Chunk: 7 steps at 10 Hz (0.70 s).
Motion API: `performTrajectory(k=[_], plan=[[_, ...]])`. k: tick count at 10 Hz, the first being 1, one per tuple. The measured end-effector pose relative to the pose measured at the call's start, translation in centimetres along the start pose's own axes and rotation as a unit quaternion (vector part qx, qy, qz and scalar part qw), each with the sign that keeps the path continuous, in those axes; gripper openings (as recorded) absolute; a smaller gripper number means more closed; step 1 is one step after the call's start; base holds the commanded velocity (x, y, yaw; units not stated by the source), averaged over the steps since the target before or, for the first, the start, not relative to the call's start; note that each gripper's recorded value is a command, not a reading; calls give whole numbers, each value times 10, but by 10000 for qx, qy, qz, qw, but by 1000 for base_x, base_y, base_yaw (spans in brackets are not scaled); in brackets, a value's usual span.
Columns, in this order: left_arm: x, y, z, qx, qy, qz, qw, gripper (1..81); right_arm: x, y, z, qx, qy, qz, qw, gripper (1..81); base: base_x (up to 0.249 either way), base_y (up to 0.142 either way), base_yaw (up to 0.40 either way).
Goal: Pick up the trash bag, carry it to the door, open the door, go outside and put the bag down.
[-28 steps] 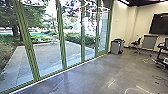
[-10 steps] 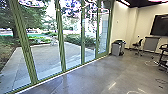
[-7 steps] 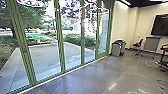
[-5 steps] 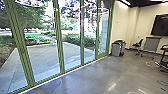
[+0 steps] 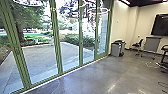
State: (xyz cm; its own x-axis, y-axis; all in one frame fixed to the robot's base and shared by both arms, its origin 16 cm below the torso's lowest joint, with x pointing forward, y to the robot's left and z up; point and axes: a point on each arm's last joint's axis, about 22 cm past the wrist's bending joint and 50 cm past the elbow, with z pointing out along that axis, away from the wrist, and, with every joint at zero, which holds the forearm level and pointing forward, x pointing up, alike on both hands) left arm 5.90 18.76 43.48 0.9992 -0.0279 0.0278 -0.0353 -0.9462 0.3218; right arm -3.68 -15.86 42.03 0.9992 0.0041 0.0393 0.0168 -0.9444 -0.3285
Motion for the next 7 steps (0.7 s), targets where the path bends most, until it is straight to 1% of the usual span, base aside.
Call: performTrajectory(k=[4,5,6,7], plan=[[0,0,0,0,0,0,10000,10,0,0,0,0,2,0,10000,811,155,-77,0],[0,0,0,-3,-5,-3,10000,10,1,0,0,0,3,-1,10000,811,149,0,0],[0,0,0,-3,-3,0,10000,10,1,0,0,1,5,-2,10000,811,149,-60,0],[0,0,0,-3,-3,-2,10000,10,1,0,0,0,5,-2,10000,811,149,0,0]])
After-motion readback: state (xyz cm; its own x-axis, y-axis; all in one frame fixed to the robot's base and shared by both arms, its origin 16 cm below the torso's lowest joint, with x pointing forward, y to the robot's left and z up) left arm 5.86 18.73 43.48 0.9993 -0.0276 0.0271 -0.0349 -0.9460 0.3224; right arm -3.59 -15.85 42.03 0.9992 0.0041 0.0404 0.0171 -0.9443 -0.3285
